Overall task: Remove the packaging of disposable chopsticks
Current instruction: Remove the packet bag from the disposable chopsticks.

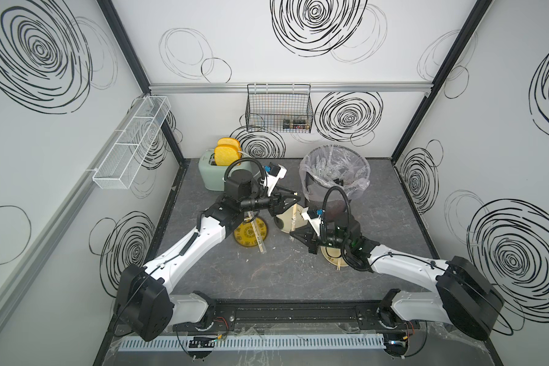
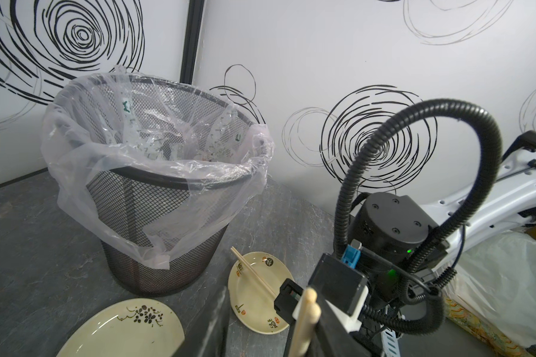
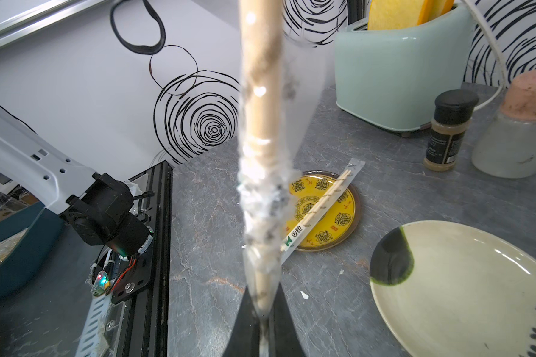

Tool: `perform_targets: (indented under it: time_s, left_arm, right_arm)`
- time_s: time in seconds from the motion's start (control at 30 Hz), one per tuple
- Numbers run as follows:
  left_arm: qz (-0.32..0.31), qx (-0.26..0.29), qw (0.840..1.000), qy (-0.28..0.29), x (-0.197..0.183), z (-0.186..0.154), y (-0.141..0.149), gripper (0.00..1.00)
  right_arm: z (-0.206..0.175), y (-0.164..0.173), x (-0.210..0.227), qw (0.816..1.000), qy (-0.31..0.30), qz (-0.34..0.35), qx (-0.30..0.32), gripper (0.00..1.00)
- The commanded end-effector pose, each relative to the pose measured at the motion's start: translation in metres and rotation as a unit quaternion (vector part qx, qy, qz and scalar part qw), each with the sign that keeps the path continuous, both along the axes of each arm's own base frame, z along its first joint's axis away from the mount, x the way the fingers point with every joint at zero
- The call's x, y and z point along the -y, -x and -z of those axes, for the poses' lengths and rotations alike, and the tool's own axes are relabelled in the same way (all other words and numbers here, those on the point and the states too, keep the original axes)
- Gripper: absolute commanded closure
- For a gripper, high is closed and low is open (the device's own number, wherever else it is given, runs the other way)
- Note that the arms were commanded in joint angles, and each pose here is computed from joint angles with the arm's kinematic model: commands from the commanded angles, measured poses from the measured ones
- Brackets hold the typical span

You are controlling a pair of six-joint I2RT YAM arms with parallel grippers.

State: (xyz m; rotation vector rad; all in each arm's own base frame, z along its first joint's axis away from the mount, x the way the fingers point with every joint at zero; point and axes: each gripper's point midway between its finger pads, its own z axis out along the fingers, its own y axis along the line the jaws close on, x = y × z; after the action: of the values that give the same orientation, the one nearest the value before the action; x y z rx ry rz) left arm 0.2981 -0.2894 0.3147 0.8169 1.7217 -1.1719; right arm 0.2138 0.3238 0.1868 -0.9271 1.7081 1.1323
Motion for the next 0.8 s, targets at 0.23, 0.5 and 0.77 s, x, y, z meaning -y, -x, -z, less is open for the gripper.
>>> perform_targets:
  time_s: [0.23,0.5,0.77]
  left_arm:
    - [0.015,0.006,1.000,0.000,0.002,0.008,0.000,0.83]
    - [0.002,0.024,0.998,0.059,-0.014,-0.015,-0.006,1.00]
    - [0.002,0.029,0.996,0.090,-0.029,-0.022,-0.004,1.00]
  right_arm:
    - [-0.014,-0.001,-0.005,1.000,-0.013,-0.005,0.019,1.00]
    - [-0.012,-0.005,-0.007,1.000,-0.005,0.001,0.006,0.77]
    - [0.007,-0.007,-0.009,0.999,0.009,0.003,-0.033,0.66]
